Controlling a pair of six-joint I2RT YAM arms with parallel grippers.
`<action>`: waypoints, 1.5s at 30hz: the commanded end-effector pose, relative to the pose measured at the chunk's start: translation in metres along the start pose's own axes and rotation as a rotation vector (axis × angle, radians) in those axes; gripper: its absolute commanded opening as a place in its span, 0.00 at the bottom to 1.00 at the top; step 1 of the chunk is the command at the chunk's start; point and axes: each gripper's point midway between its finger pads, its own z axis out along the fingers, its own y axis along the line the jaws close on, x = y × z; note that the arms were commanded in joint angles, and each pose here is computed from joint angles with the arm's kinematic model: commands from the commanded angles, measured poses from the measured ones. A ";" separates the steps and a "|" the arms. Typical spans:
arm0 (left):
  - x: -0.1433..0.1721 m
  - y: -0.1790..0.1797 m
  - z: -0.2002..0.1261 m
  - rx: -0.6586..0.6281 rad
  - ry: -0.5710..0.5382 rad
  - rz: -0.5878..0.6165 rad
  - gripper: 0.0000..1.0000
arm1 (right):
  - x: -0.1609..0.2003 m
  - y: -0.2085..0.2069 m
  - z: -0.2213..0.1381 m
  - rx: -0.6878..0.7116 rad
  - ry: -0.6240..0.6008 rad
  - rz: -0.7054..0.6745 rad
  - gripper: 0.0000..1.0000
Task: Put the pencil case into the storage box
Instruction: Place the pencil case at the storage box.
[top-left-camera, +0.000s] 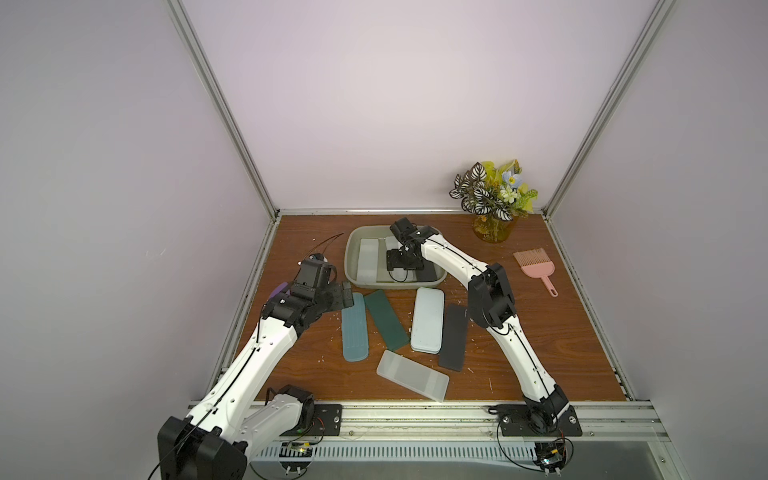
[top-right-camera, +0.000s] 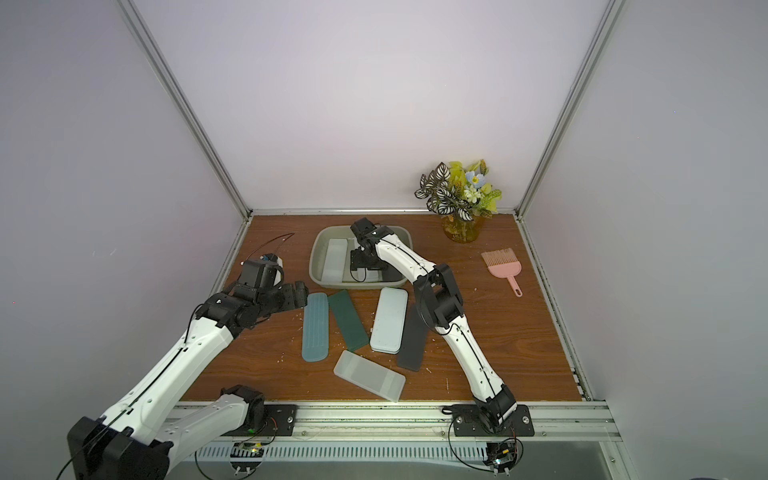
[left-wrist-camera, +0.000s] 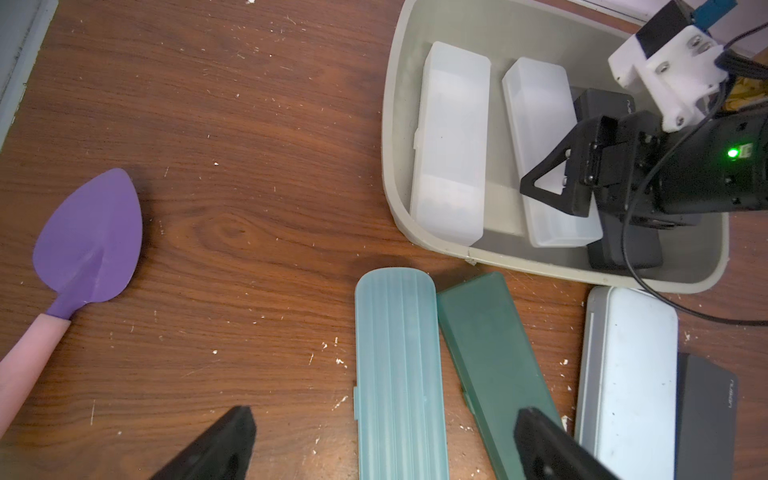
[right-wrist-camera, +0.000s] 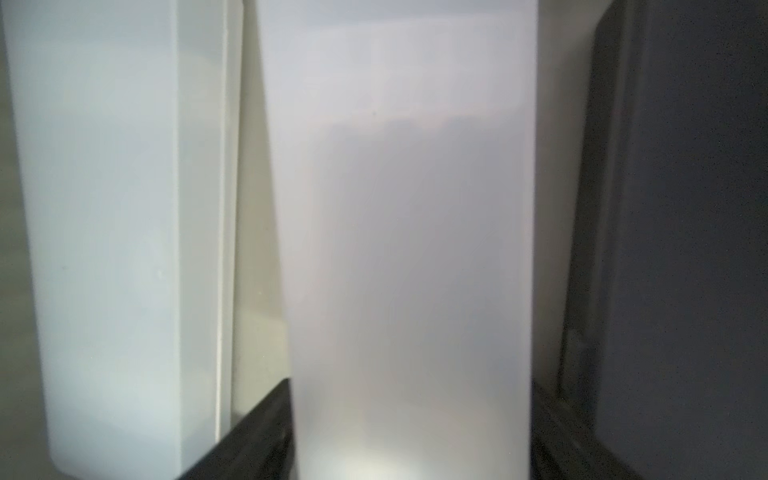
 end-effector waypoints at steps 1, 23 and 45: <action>0.001 0.005 0.002 -0.012 0.004 -0.001 0.98 | -0.020 0.010 -0.038 -0.010 -0.079 -0.021 0.93; 0.003 0.002 0.005 -0.003 0.020 -0.003 0.96 | -0.048 0.065 -0.076 -0.125 -0.218 -0.092 0.28; 0.003 0.004 0.008 -0.015 0.029 0.004 0.96 | -0.030 0.059 -0.007 -0.081 -0.161 0.001 0.21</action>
